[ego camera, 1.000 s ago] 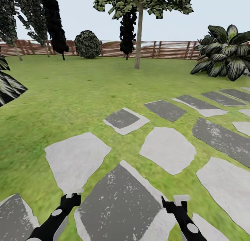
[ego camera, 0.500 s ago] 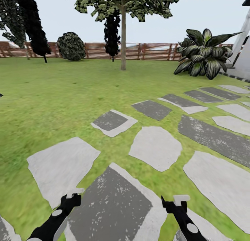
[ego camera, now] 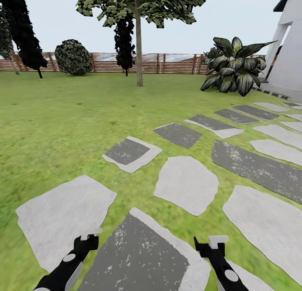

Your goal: In the garden, pick up the pesticide atomizer on the floor and spray pesticide onto both trees until each tree trunk is fully covered.

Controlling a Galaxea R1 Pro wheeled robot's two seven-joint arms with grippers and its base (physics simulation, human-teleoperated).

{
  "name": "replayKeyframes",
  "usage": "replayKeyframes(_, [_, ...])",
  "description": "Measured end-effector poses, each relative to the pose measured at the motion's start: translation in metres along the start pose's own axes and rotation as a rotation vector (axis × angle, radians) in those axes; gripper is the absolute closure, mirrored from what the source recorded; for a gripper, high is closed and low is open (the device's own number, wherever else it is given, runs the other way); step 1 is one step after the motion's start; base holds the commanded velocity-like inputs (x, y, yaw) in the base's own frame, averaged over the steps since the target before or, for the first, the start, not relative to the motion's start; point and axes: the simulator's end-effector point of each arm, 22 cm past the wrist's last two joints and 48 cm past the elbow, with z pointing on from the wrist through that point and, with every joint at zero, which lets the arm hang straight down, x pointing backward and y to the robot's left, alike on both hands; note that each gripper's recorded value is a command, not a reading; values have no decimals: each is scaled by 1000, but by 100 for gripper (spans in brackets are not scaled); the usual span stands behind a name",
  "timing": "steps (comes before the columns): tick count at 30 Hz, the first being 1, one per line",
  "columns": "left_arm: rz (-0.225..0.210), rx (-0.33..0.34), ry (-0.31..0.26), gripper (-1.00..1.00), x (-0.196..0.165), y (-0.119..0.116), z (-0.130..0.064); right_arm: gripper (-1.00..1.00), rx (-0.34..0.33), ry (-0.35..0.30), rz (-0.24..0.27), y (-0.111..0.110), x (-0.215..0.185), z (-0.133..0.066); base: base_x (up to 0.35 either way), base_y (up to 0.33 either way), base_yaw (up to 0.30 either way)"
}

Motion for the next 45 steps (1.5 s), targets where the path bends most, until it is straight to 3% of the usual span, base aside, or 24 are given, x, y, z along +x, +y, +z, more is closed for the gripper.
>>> replayKeyframes(27, [-1,0,-22,100,-11,-1,-3,-100,-2,-20,-3,0,-10,-2,330,77,56])
replayKeyframes(36, [-2,-1,-26,100,-12,0,-3,-100,6,23,-2,-4,12,-5,336,0,0])
replayKeyframes(45, [-6,-4,-27,100,-12,2,-3,-100,3,4,3,-1,17,-8,336,0,0])
